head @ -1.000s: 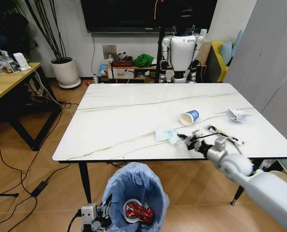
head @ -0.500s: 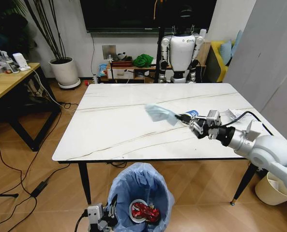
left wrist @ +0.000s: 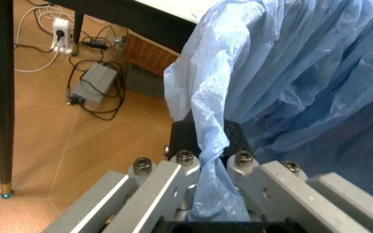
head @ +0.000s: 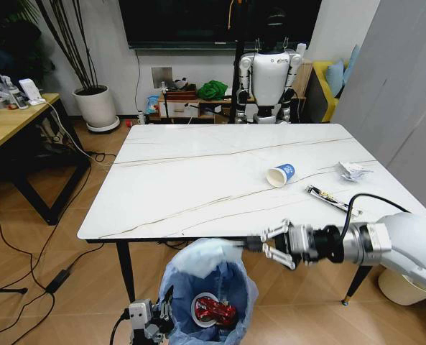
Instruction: Pick up the trash bin and place the trash from the table into it.
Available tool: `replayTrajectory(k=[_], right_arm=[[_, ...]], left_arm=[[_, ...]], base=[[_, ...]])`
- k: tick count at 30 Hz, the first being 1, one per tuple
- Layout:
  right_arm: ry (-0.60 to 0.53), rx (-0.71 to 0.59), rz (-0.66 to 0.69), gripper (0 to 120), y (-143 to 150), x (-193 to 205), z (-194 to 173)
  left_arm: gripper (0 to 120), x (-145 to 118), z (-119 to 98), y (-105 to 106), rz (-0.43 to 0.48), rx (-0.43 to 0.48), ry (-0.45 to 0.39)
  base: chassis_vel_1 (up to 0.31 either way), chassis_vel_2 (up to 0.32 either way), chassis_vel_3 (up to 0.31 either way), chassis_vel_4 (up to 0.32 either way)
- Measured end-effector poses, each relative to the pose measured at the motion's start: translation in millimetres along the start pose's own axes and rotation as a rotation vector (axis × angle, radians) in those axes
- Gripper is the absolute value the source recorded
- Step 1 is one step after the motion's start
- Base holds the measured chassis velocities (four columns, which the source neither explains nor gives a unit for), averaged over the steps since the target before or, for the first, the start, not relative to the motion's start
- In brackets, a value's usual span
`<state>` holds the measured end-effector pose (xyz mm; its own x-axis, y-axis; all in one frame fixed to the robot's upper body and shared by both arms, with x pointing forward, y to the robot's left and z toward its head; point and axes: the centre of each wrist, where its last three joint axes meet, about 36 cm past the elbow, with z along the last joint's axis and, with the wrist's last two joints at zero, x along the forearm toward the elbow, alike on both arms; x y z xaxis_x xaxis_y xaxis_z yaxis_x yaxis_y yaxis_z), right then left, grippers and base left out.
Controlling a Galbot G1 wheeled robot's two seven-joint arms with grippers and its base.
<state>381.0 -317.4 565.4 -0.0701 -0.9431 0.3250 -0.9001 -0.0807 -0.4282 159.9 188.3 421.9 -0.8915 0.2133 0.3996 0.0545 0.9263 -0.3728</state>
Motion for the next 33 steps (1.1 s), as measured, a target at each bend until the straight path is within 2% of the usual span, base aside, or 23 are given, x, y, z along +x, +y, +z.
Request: replayTrajectory(k=[7,10,12,13,14,15,18,19,22,23,26,27,28,29,30,33], right_arm=[[0.041,0.034,-0.113,0,-1.7,1.0,7.8],[0.038,0.029,-0.119,6,-2.7,1.1,10.3],[0.036,0.028,-0.117,18,-2.9,0.7,10.6],[0.035,0.028,-0.117,18,-2.9,0.6,10.7],[0.032,0.027,-0.115,26,-2.8,0.1,10.8],[0.032,0.027,-0.115,26,-2.8,0.1,10.8],[0.026,0.022,-0.109,39,-2.6,-0.5,11.4],[0.026,0.022,-0.109,39,-2.6,-0.5,11.4],[0.013,0.011,-0.080,55,-3.0,-1.0,12.1],[0.013,0.011,-0.080,55,-3.0,-1.0,12.1],[-0.025,-0.051,0.071,69,-4.6,-2.4,14.3],[-0.025,-0.051,0.071,69,-4.6,-2.4,14.3],[-0.045,-0.104,0.191,76,-6.4,-3.4,16.9],[-0.052,-0.125,0.237,77,-7.2,-3.7,18.5],[-0.066,-0.166,0.333,84,-9.5,-4.3,22.7],[-0.080,-0.206,0.422,91,-11.8,-5.3,27.7]], left_arm=[[0,0.3,0.0,-1.8,-0.001,0.003,-0.002],[0,0.5,-0.1,-2.0,-0.002,0.002,-0.003],[0,0.5,-0.3,-2.1,-0.003,0.002,-0.003],[0,0.4,-0.3,-2.2,-0.003,0.002,-0.003],[0,0.2,-0.3,-2.5,-0.003,0.002,-0.004],[0,0.2,-0.3,-2.5,-0.003,0.002,-0.004],[0,0.2,0.1,-3.3,-0.003,0.002,-0.003],[0,0.2,0.1,-3.3,-0.003,0.002,-0.003],[0,0.7,0.5,-3.3,-0.004,0.001,-0.001],[0,0.7,0.5,-3.3,-0.004,0.001,-0.001],[0,2.2,1.4,-3.6,-0.005,-0.001,0.004],[0,2.2,1.4,-3.6,-0.005,-0.001,0.004],[0,2.8,2.2,-4.6,-0.004,-0.002,0.007],[0,2.9,2.5,-5.0,-0.003,-0.003,0.008],[0,3.3,3.1,-5.7,-0.003,-0.005,0.010],[0,3.7,3.4,-6.1,-0.004,-0.005,0.010]], base=[[0.000,0.000,0.000,0.000],[0.000,0.000,0.000,0.000],[0.000,0.000,0.000,0.000],[0.000,0.000,0.000,0.000],[0.000,0.000,0.000,0.000],[0.000,0.000,0.000,0.000],[0.000,0.000,0.000,0.000],[0.000,0.000,0.000,0.000],[0.000,0.000,0.000,0.000],[0.000,0.000,0.000,0.000],[0.000,0.000,0.000,0.000],[0.000,0.000,0.000,0.000],[0.000,0.000,0.000,0.000],[0.000,0.000,0.000,0.000],[0.000,0.000,0.000,0.000],[0.000,0.000,0.000,0.000]])
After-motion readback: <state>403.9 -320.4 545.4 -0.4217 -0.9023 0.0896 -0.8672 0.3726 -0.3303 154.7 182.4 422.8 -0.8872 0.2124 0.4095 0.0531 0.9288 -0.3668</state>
